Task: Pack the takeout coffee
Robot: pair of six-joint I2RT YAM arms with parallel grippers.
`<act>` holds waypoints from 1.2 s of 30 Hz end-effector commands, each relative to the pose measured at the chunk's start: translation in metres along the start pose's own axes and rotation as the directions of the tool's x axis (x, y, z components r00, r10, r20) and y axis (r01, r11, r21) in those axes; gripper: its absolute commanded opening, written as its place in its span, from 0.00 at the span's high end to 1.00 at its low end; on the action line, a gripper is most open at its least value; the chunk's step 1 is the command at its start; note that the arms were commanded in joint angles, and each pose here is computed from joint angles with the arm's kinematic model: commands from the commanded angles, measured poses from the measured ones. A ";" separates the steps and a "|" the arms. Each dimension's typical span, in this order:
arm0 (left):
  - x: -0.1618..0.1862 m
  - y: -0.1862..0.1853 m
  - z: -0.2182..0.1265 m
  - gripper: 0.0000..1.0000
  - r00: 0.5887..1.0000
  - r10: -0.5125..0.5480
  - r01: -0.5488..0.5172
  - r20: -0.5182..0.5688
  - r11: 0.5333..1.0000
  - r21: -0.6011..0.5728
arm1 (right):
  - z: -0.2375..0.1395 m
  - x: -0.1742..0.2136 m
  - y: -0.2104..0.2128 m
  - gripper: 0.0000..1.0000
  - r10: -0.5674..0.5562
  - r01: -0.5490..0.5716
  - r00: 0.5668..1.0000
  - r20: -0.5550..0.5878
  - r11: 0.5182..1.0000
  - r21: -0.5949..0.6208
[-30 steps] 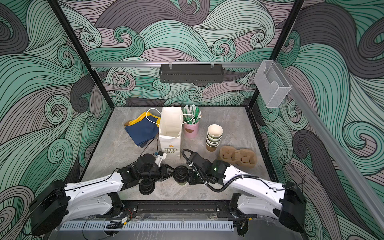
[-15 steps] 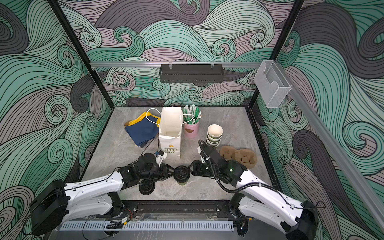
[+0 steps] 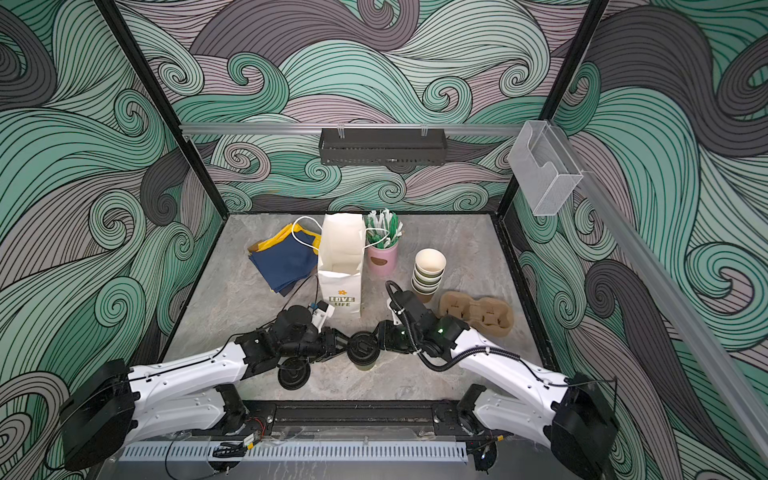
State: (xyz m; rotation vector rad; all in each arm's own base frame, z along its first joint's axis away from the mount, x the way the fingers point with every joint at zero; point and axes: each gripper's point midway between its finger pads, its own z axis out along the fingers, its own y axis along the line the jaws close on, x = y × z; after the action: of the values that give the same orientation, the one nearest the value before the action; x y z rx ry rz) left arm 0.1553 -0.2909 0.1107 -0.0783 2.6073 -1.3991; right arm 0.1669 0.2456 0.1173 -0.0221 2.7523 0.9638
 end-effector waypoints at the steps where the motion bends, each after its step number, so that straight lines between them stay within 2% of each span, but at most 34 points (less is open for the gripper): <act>1: 0.021 0.047 0.002 0.63 0.996 -0.046 0.033 -0.070 0.982 -0.185 | 0.008 0.007 -0.020 0.53 0.059 -0.058 0.998 -0.022 0.997 0.056; 10: 0.027 0.062 0.003 0.65 0.994 -0.055 0.029 -0.097 0.967 -0.254 | 0.015 0.022 -0.043 0.56 0.107 -0.097 0.992 -0.070 0.987 0.130; 14: 0.027 0.062 0.003 0.65 0.994 -0.054 0.027 -0.099 0.966 -0.258 | 0.010 0.019 -0.032 0.56 0.066 -0.059 0.995 -0.071 0.994 0.096; 18: 0.023 0.054 0.002 0.63 0.996 -0.040 0.018 -0.086 0.970 -0.243 | -0.018 -0.002 0.002 0.49 -0.037 0.037 0.999 0.033 0.999 -0.011; 20: 0.021 0.053 0.001 0.63 0.996 -0.034 0.012 -0.087 0.969 -0.249 | -0.030 -0.006 0.006 0.48 -0.055 0.057 0.995 0.079 0.998 -0.025; 26: 0.023 0.055 0.004 0.63 0.994 -0.039 0.011 -0.102 0.965 -0.260 | -0.033 -0.005 -0.013 0.56 0.047 -0.045 0.989 0.138 0.999 -0.019; 36: 0.022 0.051 0.005 0.64 0.994 -0.033 0.005 -0.105 0.968 -0.251 | -0.010 0.004 -0.012 0.66 0.116 -0.112 0.992 0.058 0.992 -0.063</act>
State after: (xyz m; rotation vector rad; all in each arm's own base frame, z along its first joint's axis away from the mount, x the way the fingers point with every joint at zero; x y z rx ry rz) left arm 0.1558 -0.2963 0.1108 -0.0288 2.6610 -1.3345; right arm 0.1600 0.2229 0.1150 0.1193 2.6977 1.0001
